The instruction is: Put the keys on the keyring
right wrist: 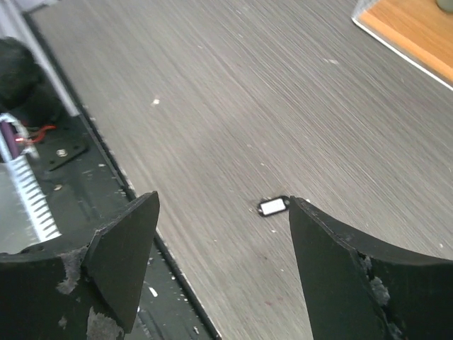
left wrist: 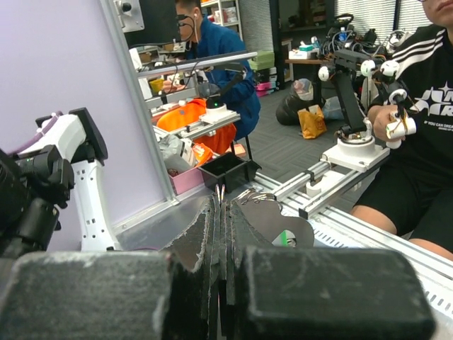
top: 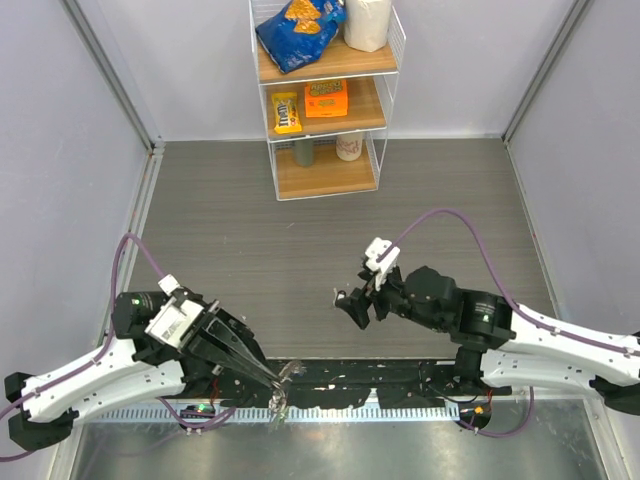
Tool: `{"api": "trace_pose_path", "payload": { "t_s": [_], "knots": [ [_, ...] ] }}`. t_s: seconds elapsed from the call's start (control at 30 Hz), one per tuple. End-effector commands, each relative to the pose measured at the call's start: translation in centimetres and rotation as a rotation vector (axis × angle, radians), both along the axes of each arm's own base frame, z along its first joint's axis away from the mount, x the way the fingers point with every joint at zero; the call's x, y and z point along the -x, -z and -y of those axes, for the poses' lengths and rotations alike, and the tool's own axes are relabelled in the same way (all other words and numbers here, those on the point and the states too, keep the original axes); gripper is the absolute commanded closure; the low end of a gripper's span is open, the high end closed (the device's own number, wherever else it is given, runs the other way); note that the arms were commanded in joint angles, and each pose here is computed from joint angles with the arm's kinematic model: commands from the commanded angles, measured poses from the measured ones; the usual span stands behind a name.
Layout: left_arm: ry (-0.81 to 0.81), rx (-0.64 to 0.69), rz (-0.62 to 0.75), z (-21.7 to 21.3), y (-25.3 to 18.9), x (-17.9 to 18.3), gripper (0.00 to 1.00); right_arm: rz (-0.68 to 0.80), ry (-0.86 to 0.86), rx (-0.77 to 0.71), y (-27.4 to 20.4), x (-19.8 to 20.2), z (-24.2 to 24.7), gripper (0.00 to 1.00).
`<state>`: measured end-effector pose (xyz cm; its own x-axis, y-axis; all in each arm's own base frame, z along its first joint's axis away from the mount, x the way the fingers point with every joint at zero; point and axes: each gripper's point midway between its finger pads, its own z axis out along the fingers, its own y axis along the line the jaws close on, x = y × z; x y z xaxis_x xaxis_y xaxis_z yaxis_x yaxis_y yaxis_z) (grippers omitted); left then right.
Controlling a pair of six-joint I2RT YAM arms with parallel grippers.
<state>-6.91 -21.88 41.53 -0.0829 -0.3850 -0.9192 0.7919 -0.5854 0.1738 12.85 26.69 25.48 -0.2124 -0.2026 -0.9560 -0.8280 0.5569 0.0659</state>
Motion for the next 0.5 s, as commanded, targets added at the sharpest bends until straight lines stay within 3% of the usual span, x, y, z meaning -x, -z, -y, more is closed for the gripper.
{"api": "trace_pose_path", "payload": {
  "t_s": [0.0, 0.23, 0.47],
  "knots": [
    [-0.049, 0.075, -0.008, 0.1, -1.9, -0.6, 1.00, -0.059, 0.178, 0.006, 1.7, -3.2, 0.5, 0.20],
    [-0.167, 0.049, -0.068, 2.1, -0.3, -3.0, 1.00, -0.263, 0.310, 0.039, 7.6, -7.1, 0.7, 0.27],
    [-0.269, 0.036, -0.118, 3.1, 1.1, -4.9, 1.00, -0.377, 0.316, 0.159, 13.4, -8.1, -1.5, 0.34]
  ]
}}
